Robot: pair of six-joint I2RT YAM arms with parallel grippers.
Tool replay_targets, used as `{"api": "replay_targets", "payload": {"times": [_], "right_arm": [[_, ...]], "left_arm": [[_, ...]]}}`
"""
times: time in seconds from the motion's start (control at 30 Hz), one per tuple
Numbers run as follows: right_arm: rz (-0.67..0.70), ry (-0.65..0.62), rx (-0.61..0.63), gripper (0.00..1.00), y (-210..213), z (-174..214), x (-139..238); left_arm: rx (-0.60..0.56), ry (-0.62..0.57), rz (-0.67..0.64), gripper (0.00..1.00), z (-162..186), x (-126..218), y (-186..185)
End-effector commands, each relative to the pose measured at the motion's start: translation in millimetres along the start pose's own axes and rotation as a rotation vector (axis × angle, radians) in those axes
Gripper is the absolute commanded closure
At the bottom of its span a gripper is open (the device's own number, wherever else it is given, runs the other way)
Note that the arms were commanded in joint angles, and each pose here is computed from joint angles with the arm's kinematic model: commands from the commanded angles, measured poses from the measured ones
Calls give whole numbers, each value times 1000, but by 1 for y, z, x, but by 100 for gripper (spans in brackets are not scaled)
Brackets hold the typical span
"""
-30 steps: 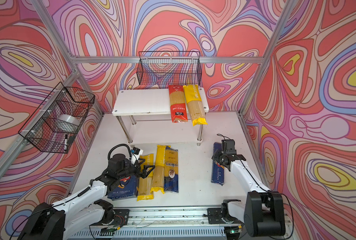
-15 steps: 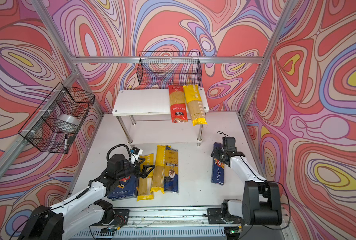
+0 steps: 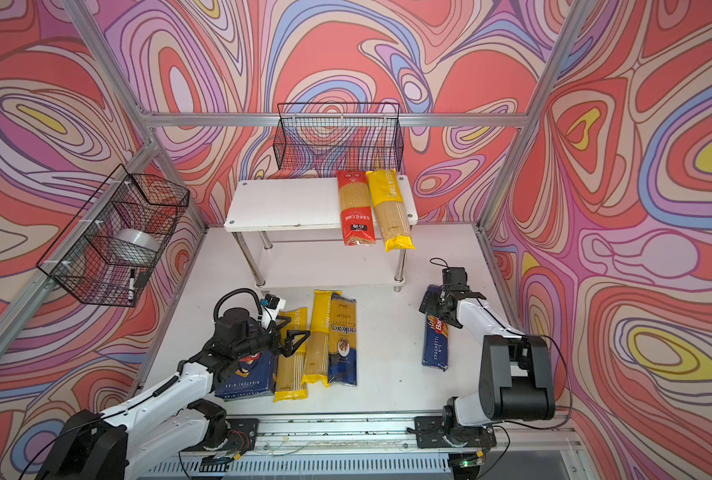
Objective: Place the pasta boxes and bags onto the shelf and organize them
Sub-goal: 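Lower the right gripper onto the blue Barilla box and close it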
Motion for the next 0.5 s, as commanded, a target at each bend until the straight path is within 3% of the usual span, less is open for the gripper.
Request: {"api": "replay_targets", "payload": {"times": [0.0, 0.23, 0.47], "right_arm": [[-2, 86, -15, 7, -6, 19, -1], [-93, 93, -3, 1, 9, 42, 3], [-7, 81, 111, 1, 40, 55, 0]], "left_arm": [[-31, -20, 20, 0, -7, -1, -3], [-26, -21, 33, 0, -7, -2, -4], [-28, -23, 19, 0, -7, -1, -3]]}}
Point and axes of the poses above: each gripper's point midway between its finger pads, its own x axis back along the fingers, its own y axis along the line the jaws close on, z = x × y, the point moved 5 cm from there along x, back along the fingers, and after that the axes turned 9 degrees about -x, right-handed, at the moved point
